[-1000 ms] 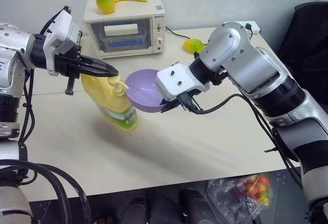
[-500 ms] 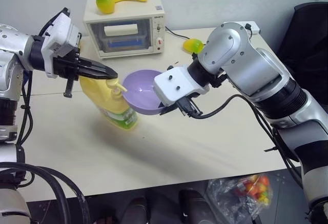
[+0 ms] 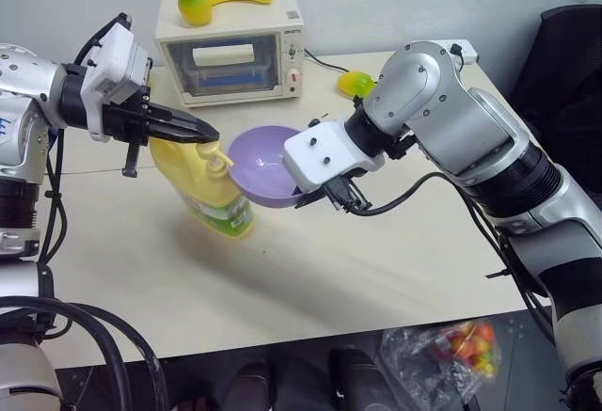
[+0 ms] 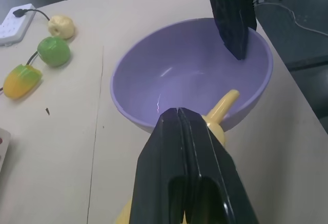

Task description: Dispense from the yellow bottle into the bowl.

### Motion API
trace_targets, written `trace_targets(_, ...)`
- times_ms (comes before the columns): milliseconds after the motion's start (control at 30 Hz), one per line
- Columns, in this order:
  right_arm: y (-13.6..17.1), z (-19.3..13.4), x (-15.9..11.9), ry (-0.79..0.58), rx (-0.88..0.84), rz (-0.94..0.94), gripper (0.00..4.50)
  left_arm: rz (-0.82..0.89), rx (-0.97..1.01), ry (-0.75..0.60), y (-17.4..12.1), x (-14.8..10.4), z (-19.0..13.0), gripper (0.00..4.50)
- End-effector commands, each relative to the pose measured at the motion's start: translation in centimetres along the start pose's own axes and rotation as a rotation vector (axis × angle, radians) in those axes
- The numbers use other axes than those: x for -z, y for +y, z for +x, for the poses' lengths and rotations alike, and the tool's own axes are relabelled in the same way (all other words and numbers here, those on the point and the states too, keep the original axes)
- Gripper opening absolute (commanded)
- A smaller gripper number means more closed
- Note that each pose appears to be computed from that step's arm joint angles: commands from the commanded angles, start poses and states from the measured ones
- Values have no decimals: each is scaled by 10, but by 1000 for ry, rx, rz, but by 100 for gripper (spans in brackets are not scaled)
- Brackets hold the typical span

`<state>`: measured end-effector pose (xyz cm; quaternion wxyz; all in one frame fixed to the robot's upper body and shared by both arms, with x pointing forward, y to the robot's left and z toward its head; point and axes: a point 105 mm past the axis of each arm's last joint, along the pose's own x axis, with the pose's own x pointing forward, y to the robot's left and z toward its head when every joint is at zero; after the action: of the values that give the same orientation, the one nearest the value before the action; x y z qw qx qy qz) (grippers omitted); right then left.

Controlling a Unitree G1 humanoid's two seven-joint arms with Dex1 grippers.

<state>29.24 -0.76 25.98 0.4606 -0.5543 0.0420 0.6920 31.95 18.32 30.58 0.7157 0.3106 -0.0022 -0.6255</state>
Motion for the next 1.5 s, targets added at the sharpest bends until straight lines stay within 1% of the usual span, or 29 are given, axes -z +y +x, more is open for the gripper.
trace_targets(33, 5, -6, -7, -2, -40, -49, 0, 6, 77, -37, -6, -16, -6, 3)
trace_targets(200, 10, -6, -4, 8, -51, -48, 0, 1, 98, -20, -10, -16, -8, 3)
trace_targets(467, 12, -6, -6, 2, -48, -48, 0, -8, 107, 39, -17, -5, -12, 3)
trace_targets(633, 13, -7, -8, -1, -50, -50, 0, -4, 113, 52, -19, -2, -12, 3)
trace_targets(833, 14, -7, -11, -9, -51, -50, 0, 0, 139, 78, -24, 7, -7, 3)
trace_targets(1000, 13, -8, -12, -10, -50, -49, 0, 16, 156, 136, -26, 19, -4, 3)
trace_targets(1200, 13, -8, -13, -10, -53, -51, 0, 14, 162, 153, -27, 26, -3, 3)
trace_targets(1500, 12, -9, -15, -4, -55, -63, 0, -25, 196, 146, -36, 37, 4, 3)
